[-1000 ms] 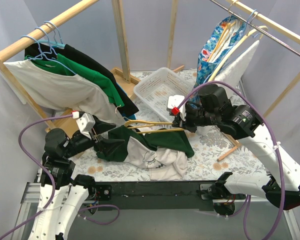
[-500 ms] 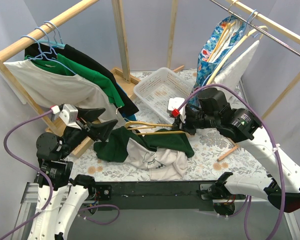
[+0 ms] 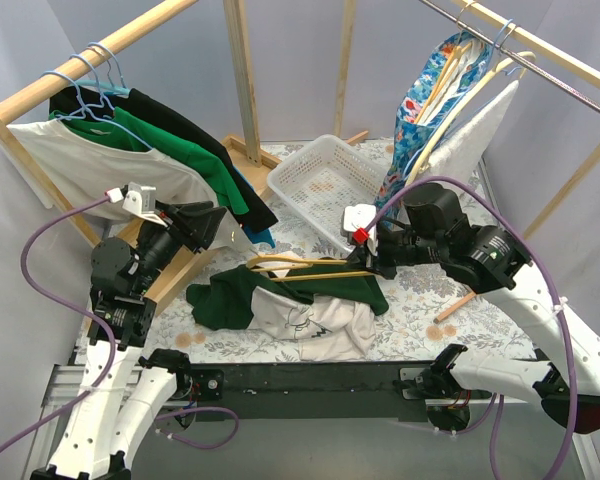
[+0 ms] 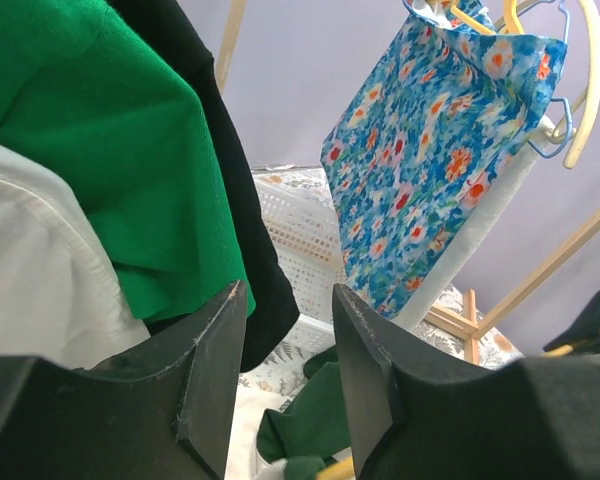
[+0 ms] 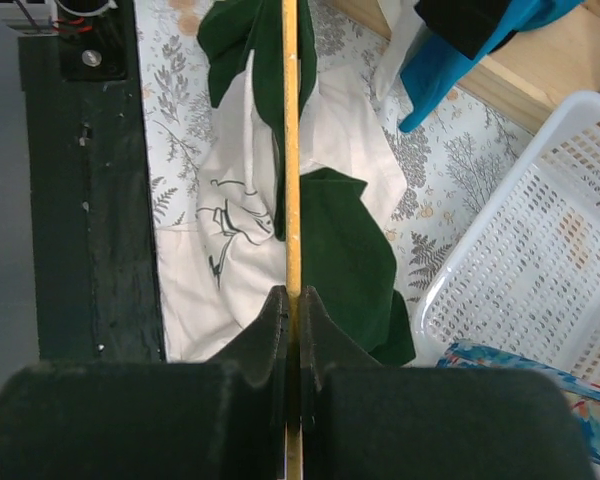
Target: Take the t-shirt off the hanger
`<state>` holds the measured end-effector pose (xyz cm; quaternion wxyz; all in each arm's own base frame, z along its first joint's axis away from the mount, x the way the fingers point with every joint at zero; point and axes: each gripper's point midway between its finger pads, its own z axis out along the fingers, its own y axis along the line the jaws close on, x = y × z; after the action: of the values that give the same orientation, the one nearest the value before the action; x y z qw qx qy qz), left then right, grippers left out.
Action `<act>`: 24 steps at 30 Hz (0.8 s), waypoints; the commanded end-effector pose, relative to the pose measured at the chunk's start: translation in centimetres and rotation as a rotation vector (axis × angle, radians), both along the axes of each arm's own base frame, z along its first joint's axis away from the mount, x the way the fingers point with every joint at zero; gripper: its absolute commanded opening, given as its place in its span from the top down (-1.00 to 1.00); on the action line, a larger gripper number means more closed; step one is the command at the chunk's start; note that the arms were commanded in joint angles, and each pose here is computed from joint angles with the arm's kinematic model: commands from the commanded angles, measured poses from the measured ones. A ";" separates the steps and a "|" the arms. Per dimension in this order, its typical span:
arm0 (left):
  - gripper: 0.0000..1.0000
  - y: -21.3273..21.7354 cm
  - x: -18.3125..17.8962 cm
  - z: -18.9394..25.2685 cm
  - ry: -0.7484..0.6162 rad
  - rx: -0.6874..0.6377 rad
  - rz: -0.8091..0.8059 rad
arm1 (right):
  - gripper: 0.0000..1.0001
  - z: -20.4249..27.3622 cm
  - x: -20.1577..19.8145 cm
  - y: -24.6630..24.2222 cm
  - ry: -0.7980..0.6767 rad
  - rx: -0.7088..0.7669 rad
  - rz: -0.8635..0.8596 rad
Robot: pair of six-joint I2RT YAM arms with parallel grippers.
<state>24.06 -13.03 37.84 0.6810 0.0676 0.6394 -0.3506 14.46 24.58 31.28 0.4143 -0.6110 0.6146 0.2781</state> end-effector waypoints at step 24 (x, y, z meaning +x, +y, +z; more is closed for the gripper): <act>0.26 -2.6 0.7 -4.5 0.086 0.050 -0.167 | 0.97 3.7 -3.3 8.1 -0.016 0.141 0.248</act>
<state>26.70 -14.90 33.30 0.6197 0.0781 0.6844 -0.3760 9.73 30.47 30.58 0.3468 -0.6768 0.5430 0.3561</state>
